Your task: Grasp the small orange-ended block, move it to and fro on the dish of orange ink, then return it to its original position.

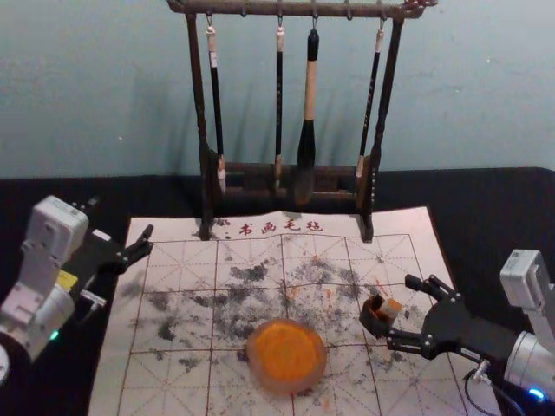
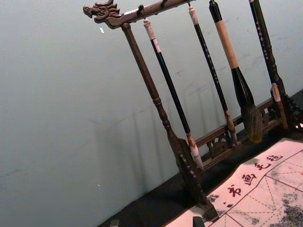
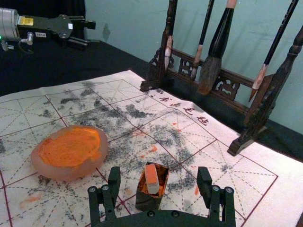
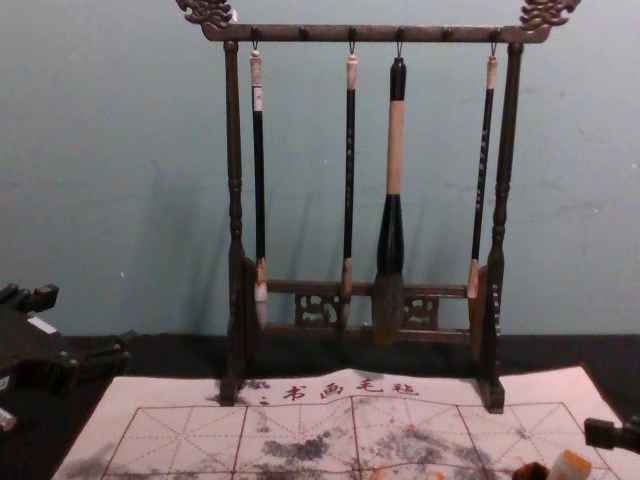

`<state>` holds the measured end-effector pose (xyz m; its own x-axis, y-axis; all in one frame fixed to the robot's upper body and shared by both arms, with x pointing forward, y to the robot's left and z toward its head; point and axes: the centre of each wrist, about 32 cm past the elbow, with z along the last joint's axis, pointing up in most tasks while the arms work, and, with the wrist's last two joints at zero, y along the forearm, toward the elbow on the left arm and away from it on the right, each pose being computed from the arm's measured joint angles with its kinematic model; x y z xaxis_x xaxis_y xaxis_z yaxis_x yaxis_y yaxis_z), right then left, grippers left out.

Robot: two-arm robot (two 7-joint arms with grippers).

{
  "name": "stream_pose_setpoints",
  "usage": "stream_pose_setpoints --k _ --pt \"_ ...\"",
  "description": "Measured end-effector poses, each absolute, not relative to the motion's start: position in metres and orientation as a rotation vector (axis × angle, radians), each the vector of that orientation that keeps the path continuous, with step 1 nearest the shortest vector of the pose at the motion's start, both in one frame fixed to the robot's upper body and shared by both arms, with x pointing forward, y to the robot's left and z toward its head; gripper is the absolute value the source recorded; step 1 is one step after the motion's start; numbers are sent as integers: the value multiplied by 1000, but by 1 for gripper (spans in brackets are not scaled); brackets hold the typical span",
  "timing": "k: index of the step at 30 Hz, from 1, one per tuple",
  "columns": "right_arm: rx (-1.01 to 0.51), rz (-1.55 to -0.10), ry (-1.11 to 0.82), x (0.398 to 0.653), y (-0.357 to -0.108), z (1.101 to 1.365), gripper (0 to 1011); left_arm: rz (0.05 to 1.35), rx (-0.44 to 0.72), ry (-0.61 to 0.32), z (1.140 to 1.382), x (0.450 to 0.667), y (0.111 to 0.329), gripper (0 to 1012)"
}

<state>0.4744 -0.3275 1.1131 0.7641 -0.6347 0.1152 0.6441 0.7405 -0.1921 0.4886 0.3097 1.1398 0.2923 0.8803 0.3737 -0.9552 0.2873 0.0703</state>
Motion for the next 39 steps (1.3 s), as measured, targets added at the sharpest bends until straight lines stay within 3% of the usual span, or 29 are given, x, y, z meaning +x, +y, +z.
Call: stream_pose_setpoints --k 14,23,39 --pt "-227 -699 -45 474 -328 1113 965 1248 304 -285 1140 489 310 1001" --pt "-227 -698 -46 474 -328 1113 733 1248 304 -285 1140 489 310 1001" --pt "-226 -698 -46 474 -328 1113 204 1248 304 -285 1140 489 310 1001"
